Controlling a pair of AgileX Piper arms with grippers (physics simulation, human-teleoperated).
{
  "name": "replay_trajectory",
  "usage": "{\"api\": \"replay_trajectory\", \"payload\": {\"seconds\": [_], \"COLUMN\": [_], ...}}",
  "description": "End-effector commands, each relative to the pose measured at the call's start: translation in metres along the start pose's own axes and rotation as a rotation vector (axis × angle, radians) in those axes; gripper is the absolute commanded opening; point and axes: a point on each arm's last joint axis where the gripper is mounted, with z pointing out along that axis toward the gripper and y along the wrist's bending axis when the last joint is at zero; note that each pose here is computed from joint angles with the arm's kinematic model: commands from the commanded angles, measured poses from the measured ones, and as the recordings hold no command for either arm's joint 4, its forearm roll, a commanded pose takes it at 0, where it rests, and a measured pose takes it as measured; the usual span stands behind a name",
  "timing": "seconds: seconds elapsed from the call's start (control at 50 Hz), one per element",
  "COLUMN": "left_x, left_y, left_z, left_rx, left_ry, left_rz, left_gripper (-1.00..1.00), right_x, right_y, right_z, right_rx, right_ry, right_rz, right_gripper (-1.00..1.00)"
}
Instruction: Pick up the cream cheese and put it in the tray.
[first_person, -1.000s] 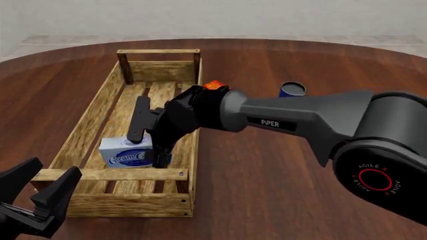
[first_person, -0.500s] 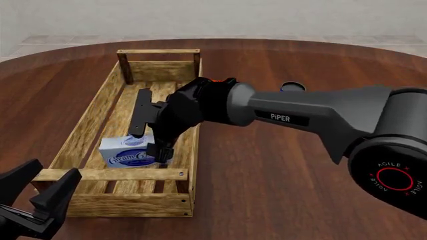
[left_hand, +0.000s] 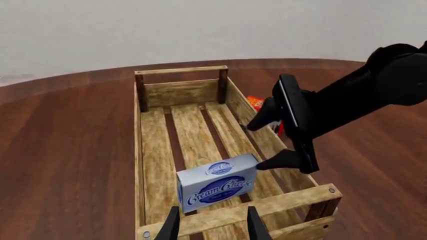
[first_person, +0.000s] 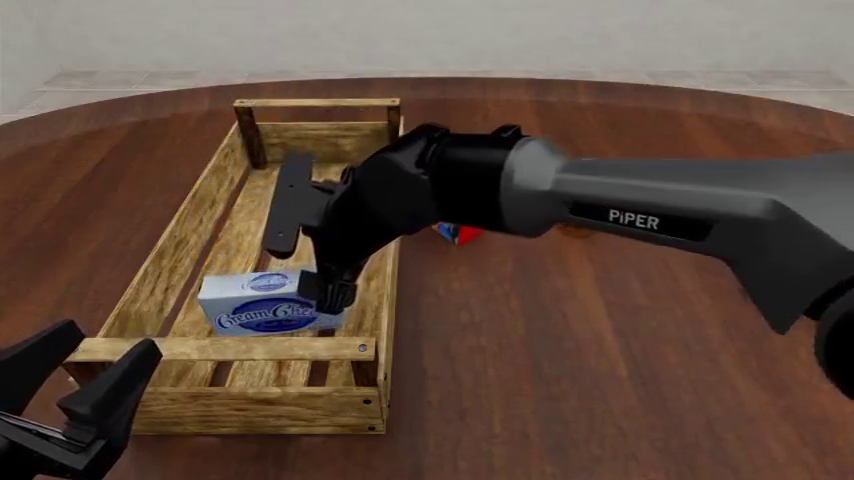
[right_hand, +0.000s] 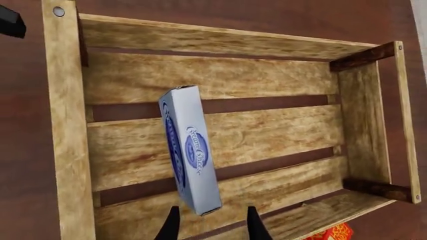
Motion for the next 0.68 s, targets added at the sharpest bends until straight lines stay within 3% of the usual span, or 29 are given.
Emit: {"api": "replay_trajectory", "payload": {"seconds": [0.02,0.34,0.68], "left_x": [0.000,0.001,0.002], "left_y": [0.000,0.000,0.000], "left_z": [-0.001,-0.002,-0.005], "left_rx": [0.001,0.004,0.003], "left_ry": [0.000,0.005,0.007], "left_rz": [-0.001,0.006,0.008], "left_gripper": [1.00,1.00,1.00], "right_x": [-0.002,0.004,0.017], "right_y": [0.005,0.001,0.007], "right_z": [-0.027,-0.063,-0.101], "right_rx": [0.013,0.054,0.114], "right_ry": [-0.026,-0.056,-0.117], "right_rz": [-0.009,-0.030,0.002], "right_gripper": [1.00,1.00,1.00]}}
